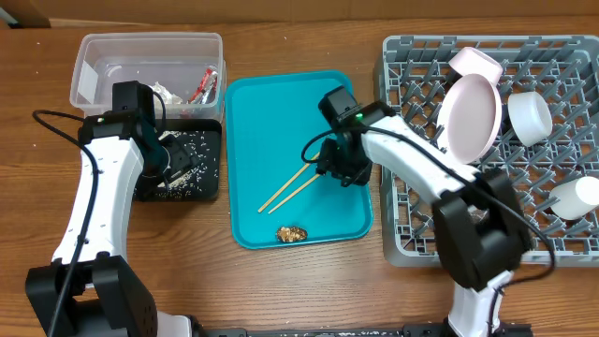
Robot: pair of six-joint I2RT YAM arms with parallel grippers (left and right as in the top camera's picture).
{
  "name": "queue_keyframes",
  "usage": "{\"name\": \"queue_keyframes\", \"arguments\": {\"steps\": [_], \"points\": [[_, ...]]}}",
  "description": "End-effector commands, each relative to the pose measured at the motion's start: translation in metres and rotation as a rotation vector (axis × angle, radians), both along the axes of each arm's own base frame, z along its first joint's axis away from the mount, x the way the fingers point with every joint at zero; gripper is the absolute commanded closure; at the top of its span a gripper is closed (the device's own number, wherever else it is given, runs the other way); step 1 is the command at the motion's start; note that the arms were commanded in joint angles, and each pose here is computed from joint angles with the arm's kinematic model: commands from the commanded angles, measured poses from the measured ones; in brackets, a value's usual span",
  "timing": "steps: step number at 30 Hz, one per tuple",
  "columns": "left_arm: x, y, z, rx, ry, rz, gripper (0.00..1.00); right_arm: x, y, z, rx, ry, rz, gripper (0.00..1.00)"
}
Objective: Sort waste into correct bins and load items into the dishwasher
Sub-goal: 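Move the right gripper left out of the rack to the teal tray, then lower the right gripper and grasp one wooden chopstick on the teal tray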
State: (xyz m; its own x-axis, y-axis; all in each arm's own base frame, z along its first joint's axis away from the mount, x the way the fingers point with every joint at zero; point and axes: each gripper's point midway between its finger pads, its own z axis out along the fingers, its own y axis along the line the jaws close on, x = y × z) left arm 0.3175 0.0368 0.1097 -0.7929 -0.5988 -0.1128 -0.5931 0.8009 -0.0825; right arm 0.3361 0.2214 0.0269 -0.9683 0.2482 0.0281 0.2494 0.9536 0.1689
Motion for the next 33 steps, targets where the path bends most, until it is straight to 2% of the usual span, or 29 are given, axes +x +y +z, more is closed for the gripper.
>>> {"name": "queue_keyframes", "arguments": {"steps": [1, 3, 10, 13, 23, 33], "points": [[0.006, -0.003, 0.013, 0.004, -0.045, -0.028, 0.18, 0.011, -0.002, -0.006, -0.03, -0.026, -0.051, 0.41], [0.006, -0.003, 0.013, 0.005, -0.045, -0.028, 0.17, 0.015, -0.003, -0.009, -0.04, -0.041, -0.06, 0.39], [0.006, -0.003, 0.013, 0.005, -0.045, -0.028, 0.17, 0.019, -0.001, -0.009, -0.043, -0.058, -0.1, 0.4], [0.006, -0.003, 0.013, 0.005, -0.045, -0.028, 0.18, 0.014, 0.008, -0.009, -0.044, -0.063, -0.09, 0.43], [0.006, -0.003, 0.013, 0.006, -0.044, -0.035, 0.17, 0.001, 0.03, -0.018, -0.099, -0.099, -0.04, 0.4], [0.006, -0.003, 0.013, 0.006, -0.044, -0.035, 0.17, -0.01, 0.005, -0.025, -0.226, -0.064, -0.045, 0.41]]}}
